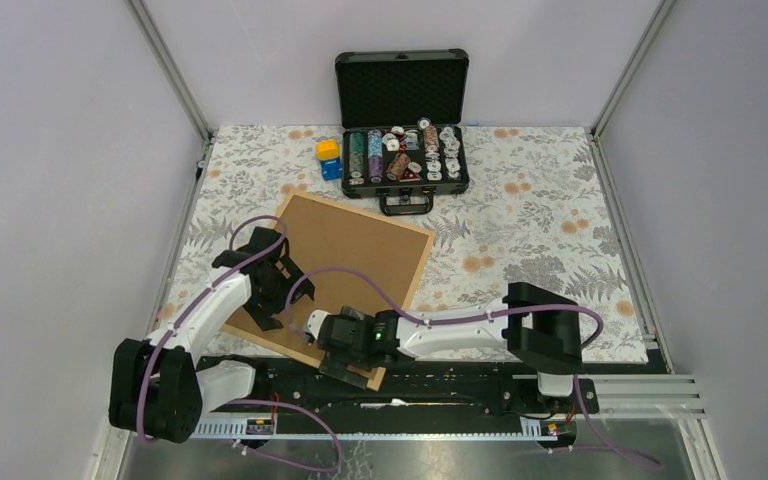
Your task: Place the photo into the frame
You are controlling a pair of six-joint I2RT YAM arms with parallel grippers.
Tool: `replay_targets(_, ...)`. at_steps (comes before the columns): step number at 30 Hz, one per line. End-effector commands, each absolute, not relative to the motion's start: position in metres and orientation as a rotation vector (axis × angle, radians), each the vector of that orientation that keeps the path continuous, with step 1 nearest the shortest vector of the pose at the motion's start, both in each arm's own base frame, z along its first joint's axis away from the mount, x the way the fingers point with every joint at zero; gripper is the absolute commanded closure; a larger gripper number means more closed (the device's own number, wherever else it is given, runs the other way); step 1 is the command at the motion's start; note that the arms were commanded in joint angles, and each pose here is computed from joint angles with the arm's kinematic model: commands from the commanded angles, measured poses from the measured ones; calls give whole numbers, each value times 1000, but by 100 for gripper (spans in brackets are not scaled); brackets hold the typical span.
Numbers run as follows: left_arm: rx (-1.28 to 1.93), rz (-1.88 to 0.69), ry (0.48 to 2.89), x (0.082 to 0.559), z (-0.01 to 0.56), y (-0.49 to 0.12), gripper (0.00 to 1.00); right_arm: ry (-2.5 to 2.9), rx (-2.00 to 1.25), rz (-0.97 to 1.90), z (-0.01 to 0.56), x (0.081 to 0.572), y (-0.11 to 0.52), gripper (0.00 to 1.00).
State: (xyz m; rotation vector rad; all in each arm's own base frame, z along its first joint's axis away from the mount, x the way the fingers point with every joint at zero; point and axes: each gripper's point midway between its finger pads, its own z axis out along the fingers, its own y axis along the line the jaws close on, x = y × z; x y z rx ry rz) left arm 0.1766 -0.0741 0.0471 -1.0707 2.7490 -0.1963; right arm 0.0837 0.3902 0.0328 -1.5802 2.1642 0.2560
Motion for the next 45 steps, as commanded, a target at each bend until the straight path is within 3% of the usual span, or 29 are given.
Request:
replay_targets(1, -1031, -173, 2673, 201, 67, -67, 2, 2134, -1571, 154, 34, 92, 391, 4)
replay_targets(11, -1055, -82, 2547, 272, 97, 11, 2, 2132, -1407, -43, 34, 118, 374, 5)
replay_targets(18, -1158, -86, 2519, 308, 83, 53, 2, 2199, -1305, -111, 14, 122, 367, 8)
replay_targets(26, -1018, -172, 2533, 312, 87, 41, 2, 2272, -1146, -116, 15, 137, 351, 29)
replay_targets(28, -930, -189, 2557, 310, 90, 31, 1, 2304, -1094, -36, 29, 141, 353, 33)
replay_targets(33, -741, -210, 2576, 309, 100, 10, 1, 2352, -929, 220, 78, 146, 359, 31)
replay_targets(36, -699, -185, 2561, 317, 107, 16, 2, 2443, -744, 377, 95, 155, 351, 11)
replay_targets(39, -737, -208, 2506, 341, 117, 29, 1, 2551, -574, 629, 96, 155, 347, 4)
replay_targets(45, -951, -351, 2440, 380, 91, 57, 1, 2672, -249, 1116, 84, 155, 337, 12)
